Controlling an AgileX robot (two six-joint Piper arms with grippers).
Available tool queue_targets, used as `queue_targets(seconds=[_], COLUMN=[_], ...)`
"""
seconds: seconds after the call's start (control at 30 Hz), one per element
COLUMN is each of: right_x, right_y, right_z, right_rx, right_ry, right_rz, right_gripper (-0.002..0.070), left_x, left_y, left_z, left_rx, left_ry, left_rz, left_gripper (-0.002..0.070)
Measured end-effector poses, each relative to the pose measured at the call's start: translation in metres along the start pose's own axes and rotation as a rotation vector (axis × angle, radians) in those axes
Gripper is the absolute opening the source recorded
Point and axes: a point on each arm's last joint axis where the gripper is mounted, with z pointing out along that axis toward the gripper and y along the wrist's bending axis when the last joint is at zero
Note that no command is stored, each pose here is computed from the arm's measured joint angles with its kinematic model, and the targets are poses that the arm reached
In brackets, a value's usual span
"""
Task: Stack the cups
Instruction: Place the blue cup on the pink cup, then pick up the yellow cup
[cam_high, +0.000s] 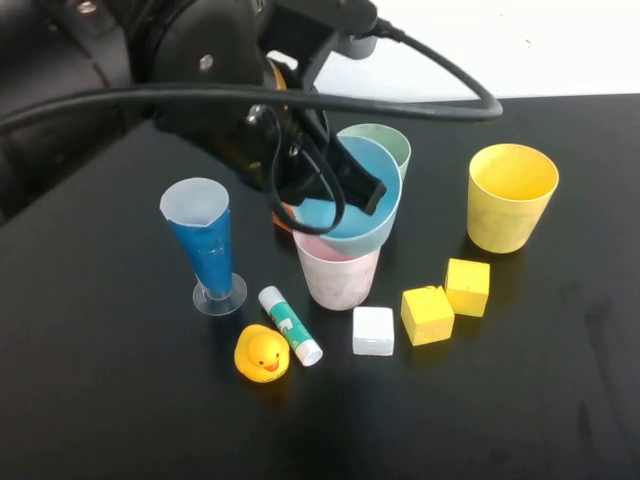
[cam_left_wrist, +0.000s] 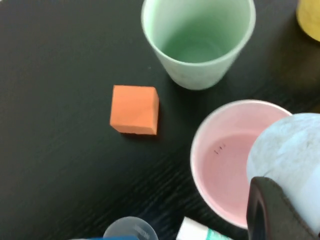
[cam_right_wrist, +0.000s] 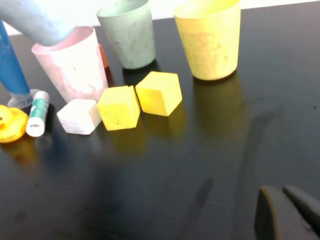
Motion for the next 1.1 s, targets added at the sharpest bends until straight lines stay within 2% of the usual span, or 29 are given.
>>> queue_targets(seconds=[0.3, 0.4, 0.63, 0.73, 0.87, 0.93, 1.03, 1.1], right_x=[0.0, 0.0, 0.0, 0.0, 0.0, 0.0, 0.0, -0.003], right_y=[0.0, 0.0, 0.0, 0.0, 0.0, 0.0, 0.0, 0.001], right_z=[0.0, 0.0, 0.0, 0.0, 0.0, 0.0, 0.0, -0.002], right_rx=[-0.001, -0.002, -0.002, -0.002, -0.002, -0.002, -0.002, -0.002], right_ry=[0.003, 0.004, 0.005, 0.005, 0.005, 0.005, 0.005, -0.006], right_rz=[-0.002, -0.002, -0.002, -0.002, -0.002, -0.002, -0.014, -0.037], right_gripper=[-0.0003, -0.0003, -0.0003, -0.0003, -0.0003, -0.0003, -0.0003, -0.0003], left_x=[-0.016, -0.013, -0.007, -0.007, -0.009, -0.01, -0.012, -0.013], left_y=[0.025, 0.026, 0.023, 0.024, 0.023, 0.024, 0.027, 0.031], left_z=[0.011, 0.02, 0.046, 0.052, 0.052, 0.053, 0.047, 0.035], left_rx=[-0.008, 0.025, 0.034, 0.033, 0.036, 0.03, 0.001, -0.029], left_ry=[0.01, 0.058, 0.157, 0.17, 0.146, 0.134, 0.111, 0.077], left_rz=[-0.109, -0.105, -0.09, -0.088, -0.089, -0.084, -0.066, -0.049], left_gripper=[0.0008, 0.0008, 0.0017, 0.0088, 0.0265, 0.0319, 0.0327, 0.0267])
